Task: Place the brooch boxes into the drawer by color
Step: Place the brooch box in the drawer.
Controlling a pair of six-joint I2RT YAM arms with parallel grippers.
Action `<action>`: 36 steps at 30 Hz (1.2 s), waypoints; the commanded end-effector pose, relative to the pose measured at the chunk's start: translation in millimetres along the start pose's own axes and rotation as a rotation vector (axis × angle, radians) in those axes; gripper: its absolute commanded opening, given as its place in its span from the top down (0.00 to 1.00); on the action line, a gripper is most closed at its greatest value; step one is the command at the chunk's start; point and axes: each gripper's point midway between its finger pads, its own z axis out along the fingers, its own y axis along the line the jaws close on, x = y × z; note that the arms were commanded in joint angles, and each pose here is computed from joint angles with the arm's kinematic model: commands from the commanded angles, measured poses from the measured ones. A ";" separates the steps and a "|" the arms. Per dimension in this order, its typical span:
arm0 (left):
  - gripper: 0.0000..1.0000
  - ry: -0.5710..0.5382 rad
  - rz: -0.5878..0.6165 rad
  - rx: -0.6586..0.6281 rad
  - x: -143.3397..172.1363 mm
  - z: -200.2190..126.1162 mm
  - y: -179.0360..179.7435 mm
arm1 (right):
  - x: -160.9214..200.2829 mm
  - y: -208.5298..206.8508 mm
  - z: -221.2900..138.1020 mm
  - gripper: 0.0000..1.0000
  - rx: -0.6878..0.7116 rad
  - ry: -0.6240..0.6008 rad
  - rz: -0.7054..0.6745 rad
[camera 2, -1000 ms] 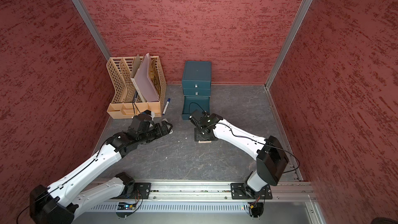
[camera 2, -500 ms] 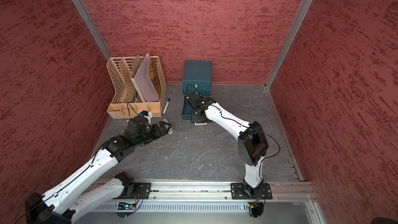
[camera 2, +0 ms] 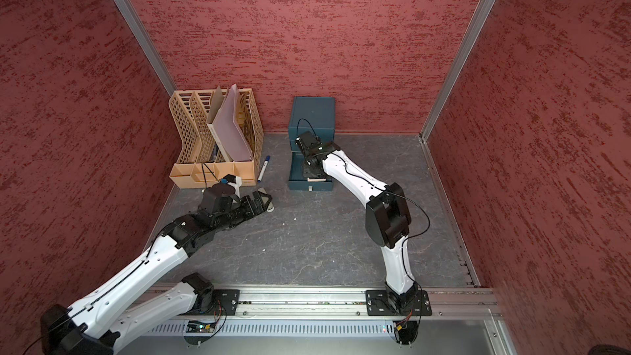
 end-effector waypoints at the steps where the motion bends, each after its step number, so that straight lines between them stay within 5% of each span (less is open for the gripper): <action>1: 0.00 -0.025 -0.002 0.046 -11.3 -5.7 -15.3 | -22.4 -4.7 5.5 0.38 0.018 -0.060 0.011; 21: 0.00 -0.023 -0.002 0.037 -8.3 -12.2 -13.5 | -56.0 46.5 49.2 0.39 -0.140 -0.087 0.075; 36: 0.00 -0.020 -0.003 0.039 -6.7 -13.2 -13.1 | -44.8 56.2 86.2 0.39 -0.168 -0.027 0.124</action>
